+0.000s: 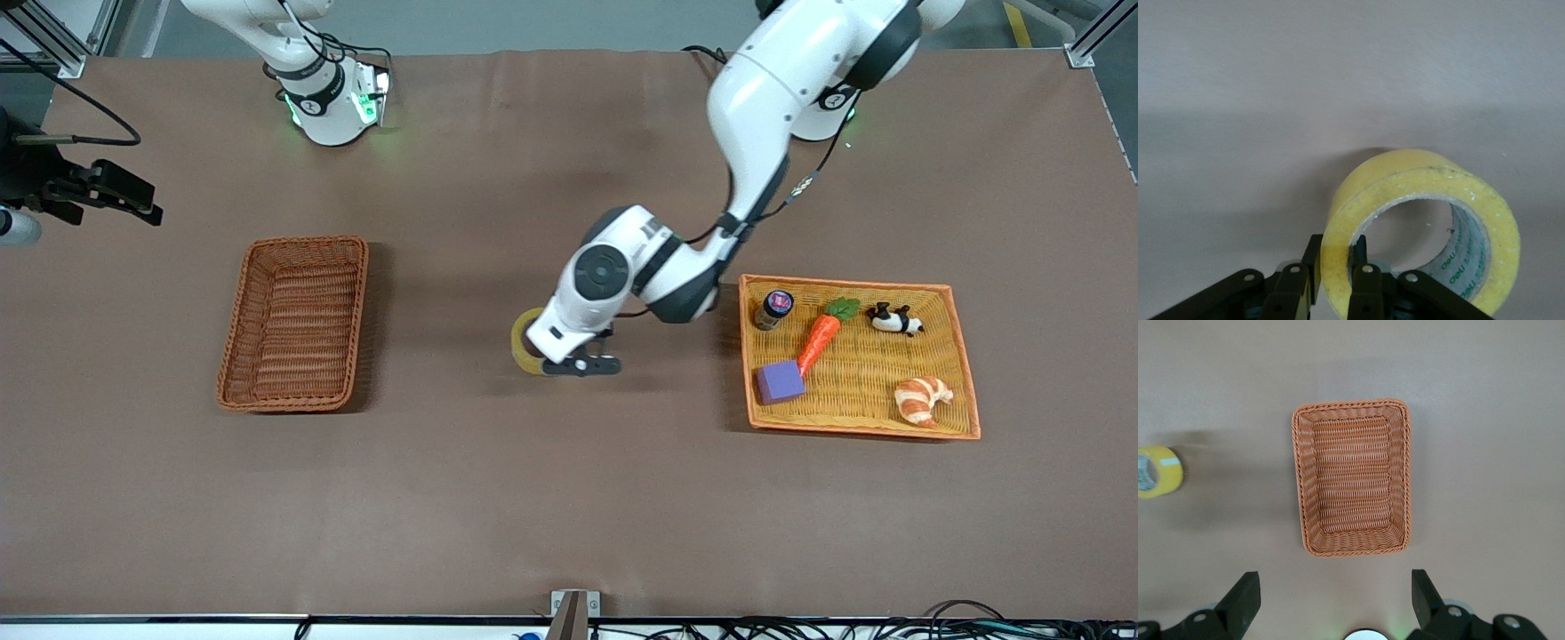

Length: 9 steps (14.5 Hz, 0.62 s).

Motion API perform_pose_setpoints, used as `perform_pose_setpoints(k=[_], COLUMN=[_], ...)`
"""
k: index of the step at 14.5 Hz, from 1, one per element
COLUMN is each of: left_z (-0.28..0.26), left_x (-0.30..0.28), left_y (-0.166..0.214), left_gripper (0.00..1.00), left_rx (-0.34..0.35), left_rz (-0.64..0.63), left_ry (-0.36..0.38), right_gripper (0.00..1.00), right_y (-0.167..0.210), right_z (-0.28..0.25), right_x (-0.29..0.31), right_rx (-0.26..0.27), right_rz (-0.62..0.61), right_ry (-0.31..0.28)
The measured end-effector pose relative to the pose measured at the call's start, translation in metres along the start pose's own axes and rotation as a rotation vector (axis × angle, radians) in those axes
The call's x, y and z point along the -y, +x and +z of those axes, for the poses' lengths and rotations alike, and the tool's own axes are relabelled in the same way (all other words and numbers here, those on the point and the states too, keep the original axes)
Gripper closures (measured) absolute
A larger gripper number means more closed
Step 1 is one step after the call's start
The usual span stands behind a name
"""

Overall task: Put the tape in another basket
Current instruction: 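Carry the tape roll to mid-table and set it down with the left gripper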

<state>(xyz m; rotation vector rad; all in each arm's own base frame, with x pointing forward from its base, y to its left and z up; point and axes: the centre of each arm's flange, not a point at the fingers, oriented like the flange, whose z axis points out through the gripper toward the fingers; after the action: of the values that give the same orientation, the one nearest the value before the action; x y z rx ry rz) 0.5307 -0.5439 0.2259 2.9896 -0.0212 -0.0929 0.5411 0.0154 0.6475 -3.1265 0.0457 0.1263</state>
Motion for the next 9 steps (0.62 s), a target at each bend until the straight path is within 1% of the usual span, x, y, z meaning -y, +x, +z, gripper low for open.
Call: perform_pose_setpoints(k=[1, 3, 4, 5, 7, 8, 9], left_z=[0.006, 0.014, 0.014, 0.010, -0.008, -0.021, -0.039], left_x=[-0.008, -0.016, -0.017, -0.017, -0.013, -0.009, -0.002], left_y=[-0.006, -0.011, -0.011, -0.007, 0.001, 0.004, 0.008], left_gripper=[0.74, 0.54, 0.45, 0.34, 0.16, 0.05, 0.00], left_rx=[-0.005, -0.015, -0.021, -0.029, -0.039, -0.026, -0.012], left_rz=[0.014, 0.026, 0.026, 0.023, 0.015, 0.010, -0.001], left_ry=[-0.001, -0.012, -0.018, -0.024, -0.028, -0.011, 0.010], right_gripper=[0.00, 0.00, 0.00, 0.00, 0.00, 0.00, 0.00], right_y=[0.000, 0.000, 0.000, 0.000, 0.000, 0.001, 0.003], right_z=[0.000, 0.000, 0.000, 0.000, 0.000, -0.001, -0.002], right_x=[0.000, 0.000, 0.000, 0.000, 0.001, 0.003, 0.008], right_rx=[0.000, 0.000, 0.000, 0.000, -0.001, -0.008, -0.025], right_rz=[0.000, 0.000, 0.000, 0.000, -0.001, -0.005, -0.014], right_ry=[0.000, 0.000, 0.000, 0.000, 0.000, 0.001, 0.003])
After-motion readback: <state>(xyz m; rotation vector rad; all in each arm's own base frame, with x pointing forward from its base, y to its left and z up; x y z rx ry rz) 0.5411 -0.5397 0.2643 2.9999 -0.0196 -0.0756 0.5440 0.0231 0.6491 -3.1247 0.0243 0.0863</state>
